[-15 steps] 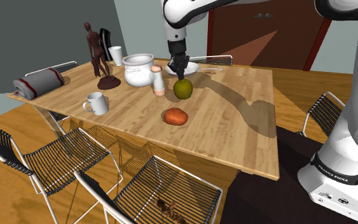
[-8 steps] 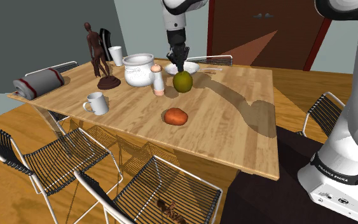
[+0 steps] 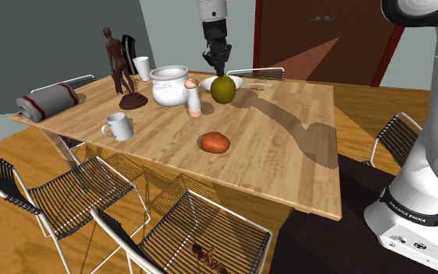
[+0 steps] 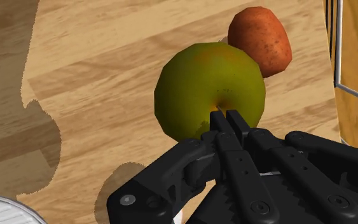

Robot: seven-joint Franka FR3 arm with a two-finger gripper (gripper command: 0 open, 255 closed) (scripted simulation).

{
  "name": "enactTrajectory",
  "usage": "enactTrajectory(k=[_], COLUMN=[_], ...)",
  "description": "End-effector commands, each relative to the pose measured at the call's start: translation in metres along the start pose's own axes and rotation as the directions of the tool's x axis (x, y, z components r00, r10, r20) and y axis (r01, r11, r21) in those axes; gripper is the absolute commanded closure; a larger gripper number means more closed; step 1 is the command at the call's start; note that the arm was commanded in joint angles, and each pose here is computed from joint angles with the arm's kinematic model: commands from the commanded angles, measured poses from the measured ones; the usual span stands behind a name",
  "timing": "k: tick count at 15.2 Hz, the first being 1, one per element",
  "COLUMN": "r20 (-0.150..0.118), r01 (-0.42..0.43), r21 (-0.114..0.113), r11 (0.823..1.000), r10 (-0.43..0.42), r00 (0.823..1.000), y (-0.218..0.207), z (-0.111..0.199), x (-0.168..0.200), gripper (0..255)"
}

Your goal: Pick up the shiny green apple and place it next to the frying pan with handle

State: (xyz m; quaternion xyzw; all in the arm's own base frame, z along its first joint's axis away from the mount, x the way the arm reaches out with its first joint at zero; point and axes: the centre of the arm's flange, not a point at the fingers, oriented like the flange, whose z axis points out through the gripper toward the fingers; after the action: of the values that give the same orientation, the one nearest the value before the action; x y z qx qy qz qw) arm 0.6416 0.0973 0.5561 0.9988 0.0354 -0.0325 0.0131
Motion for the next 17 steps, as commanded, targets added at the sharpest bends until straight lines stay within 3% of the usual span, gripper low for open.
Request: enactTrajectory(k=[1,3,17], r20=[0.000,0.000,0.000], r01=[0.000,0.000,0.000], r21=[0.000,0.000,0.000], r11=[1.000,1.000,1.000], r10=[0.000,0.000,0.000], r00=[1.000,1.000,1.000], y=[0.000,0.000,0.169], z=[-0.010,-0.019,0.032], x=[-0.001,-0.002,0.053], gripper=[255,255,255])
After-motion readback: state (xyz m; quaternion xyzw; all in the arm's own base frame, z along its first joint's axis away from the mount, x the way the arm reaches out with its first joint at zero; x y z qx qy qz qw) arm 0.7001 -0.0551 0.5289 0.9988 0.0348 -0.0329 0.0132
